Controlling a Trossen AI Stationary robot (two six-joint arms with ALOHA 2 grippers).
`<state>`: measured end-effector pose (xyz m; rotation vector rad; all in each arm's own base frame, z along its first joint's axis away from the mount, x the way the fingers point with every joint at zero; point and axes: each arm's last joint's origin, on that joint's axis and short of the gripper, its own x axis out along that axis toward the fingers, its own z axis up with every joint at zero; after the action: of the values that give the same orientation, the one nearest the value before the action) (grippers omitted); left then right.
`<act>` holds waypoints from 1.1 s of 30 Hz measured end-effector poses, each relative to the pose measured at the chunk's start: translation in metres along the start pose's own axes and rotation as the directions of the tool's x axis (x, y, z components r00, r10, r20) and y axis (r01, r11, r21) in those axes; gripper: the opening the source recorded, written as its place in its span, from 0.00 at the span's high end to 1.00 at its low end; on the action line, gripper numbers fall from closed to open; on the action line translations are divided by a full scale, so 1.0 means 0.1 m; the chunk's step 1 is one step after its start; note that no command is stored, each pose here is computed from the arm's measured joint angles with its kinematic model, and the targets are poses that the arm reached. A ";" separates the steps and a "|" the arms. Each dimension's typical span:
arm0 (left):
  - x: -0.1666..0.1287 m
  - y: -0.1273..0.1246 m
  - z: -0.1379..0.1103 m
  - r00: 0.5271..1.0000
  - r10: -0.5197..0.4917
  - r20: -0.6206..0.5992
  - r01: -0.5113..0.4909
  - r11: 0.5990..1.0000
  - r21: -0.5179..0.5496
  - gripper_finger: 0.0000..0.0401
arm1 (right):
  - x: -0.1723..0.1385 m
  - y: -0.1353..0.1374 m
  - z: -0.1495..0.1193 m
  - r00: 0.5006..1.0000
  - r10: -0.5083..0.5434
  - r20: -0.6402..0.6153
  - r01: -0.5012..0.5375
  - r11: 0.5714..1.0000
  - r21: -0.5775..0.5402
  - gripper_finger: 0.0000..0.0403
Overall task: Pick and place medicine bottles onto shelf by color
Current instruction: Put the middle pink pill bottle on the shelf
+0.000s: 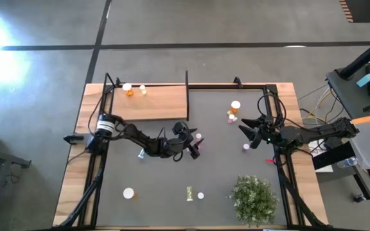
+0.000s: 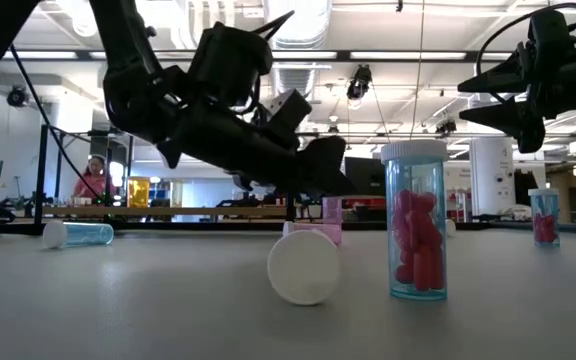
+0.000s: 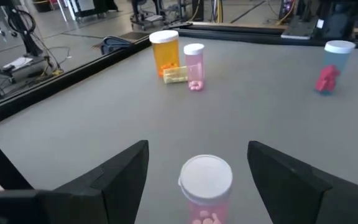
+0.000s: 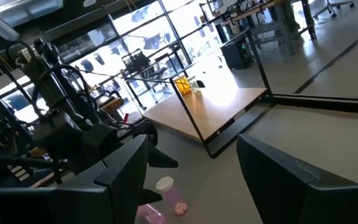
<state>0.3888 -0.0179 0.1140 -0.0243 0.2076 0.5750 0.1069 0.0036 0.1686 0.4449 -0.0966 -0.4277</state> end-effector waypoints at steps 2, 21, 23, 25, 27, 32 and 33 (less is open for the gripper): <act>0.02 -0.01 -0.01 1.000 0.003 -0.004 -0.003 1.000 0.003 0.36 | 0.00 0.00 0.00 1.000 0.000 0.000 0.000 1.000 0.000 0.41; 0.07 0.04 -0.10 0.999 0.025 -0.048 -0.026 0.999 -0.022 0.38 | 0.00 0.00 0.00 1.000 0.000 0.000 0.000 1.000 0.000 0.41; 0.07 0.04 -0.09 0.999 0.027 -0.046 -0.028 0.999 -0.032 0.42 | 0.00 0.00 0.00 1.000 -0.001 0.000 0.001 1.000 0.000 0.41; 0.08 0.05 -0.09 0.999 0.030 -0.044 -0.032 0.998 -0.051 0.47 | 0.00 0.00 0.00 1.000 0.000 0.000 0.000 1.000 0.000 0.41; 0.09 0.06 -0.09 0.999 0.031 -0.045 -0.034 0.998 -0.058 0.52 | 0.00 0.00 0.00 1.000 0.000 0.000 0.000 1.000 0.000 0.41; 0.09 0.06 -0.09 0.998 0.032 -0.045 -0.035 0.997 -0.076 0.66 | 0.00 0.00 0.00 1.000 -0.001 0.000 0.001 1.000 0.000 0.41; 0.09 0.06 -0.09 0.998 0.033 -0.045 -0.036 0.996 -0.076 0.69 | 0.00 0.00 0.00 1.000 0.000 0.000 0.000 1.000 0.000 0.41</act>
<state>0.3911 -0.0086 0.1040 -0.1083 0.2283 0.6170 0.1069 0.0036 0.1686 0.4450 -0.0965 -0.4279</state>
